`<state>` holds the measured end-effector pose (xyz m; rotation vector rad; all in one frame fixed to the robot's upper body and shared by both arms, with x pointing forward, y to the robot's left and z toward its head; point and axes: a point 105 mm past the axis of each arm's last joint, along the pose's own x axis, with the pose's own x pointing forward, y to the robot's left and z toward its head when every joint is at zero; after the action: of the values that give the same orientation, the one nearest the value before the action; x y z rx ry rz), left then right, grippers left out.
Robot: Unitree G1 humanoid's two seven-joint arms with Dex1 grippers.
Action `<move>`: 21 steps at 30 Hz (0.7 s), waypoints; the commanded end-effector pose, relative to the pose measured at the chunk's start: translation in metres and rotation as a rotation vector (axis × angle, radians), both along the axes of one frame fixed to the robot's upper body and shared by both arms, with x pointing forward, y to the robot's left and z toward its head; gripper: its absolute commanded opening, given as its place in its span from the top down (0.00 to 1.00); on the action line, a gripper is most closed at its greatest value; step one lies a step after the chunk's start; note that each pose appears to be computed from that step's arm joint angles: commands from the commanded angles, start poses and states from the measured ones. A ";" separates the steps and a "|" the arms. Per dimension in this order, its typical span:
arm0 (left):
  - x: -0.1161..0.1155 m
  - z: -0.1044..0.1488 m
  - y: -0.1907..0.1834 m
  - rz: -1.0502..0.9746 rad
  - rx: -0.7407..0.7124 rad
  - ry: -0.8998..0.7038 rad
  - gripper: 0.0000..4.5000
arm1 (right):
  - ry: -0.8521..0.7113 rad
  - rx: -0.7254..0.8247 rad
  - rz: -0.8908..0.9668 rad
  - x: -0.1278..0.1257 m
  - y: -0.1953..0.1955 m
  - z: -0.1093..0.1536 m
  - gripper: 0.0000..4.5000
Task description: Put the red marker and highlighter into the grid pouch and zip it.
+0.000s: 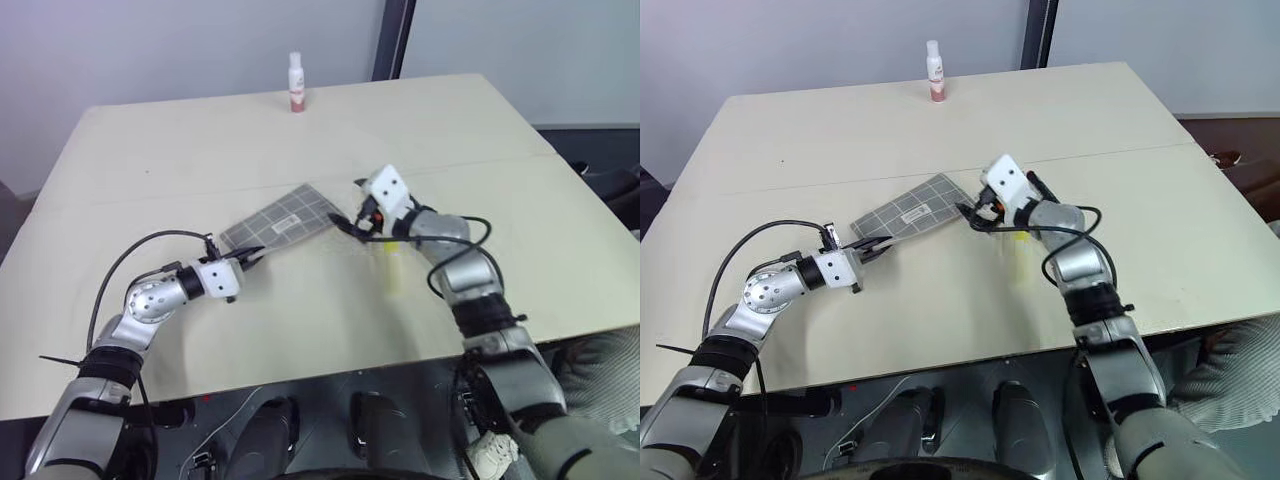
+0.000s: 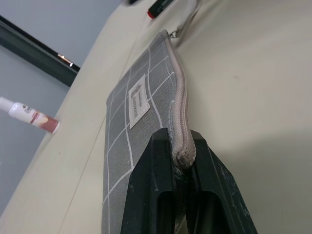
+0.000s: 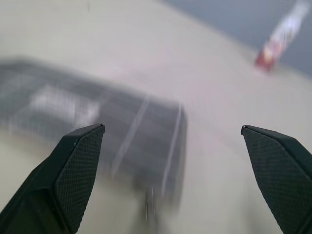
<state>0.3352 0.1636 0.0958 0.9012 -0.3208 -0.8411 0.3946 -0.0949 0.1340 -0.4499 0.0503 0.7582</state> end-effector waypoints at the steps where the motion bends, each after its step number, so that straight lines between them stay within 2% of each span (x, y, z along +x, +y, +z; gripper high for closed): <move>1: -0.001 0.005 0.001 0.004 -0.015 -0.031 1.00 | 0.002 -0.040 -0.010 -0.004 0.001 0.000 0.02; 7: 0.002 0.000 0.001 0.027 -0.015 -0.034 1.00 | 0.053 -0.075 -0.095 0.013 -0.008 -0.008 0.02; 11: 0.001 -0.003 0.001 0.029 -0.009 -0.040 1.00 | 0.121 -0.031 -0.105 0.021 -0.004 -0.012 0.02; 14: 0.001 -0.003 0.001 0.031 -0.011 -0.044 1.00 | 0.216 0.001 -0.098 0.022 -0.002 -0.022 0.21; 21: -0.001 -0.003 0.003 0.036 -0.009 -0.052 1.00 | 0.201 -0.035 -0.064 0.022 0.001 -0.021 0.99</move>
<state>0.3352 0.1620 0.0962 0.9066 -0.3703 -0.7907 0.4154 -0.0952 0.1072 -0.3898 0.2869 0.7310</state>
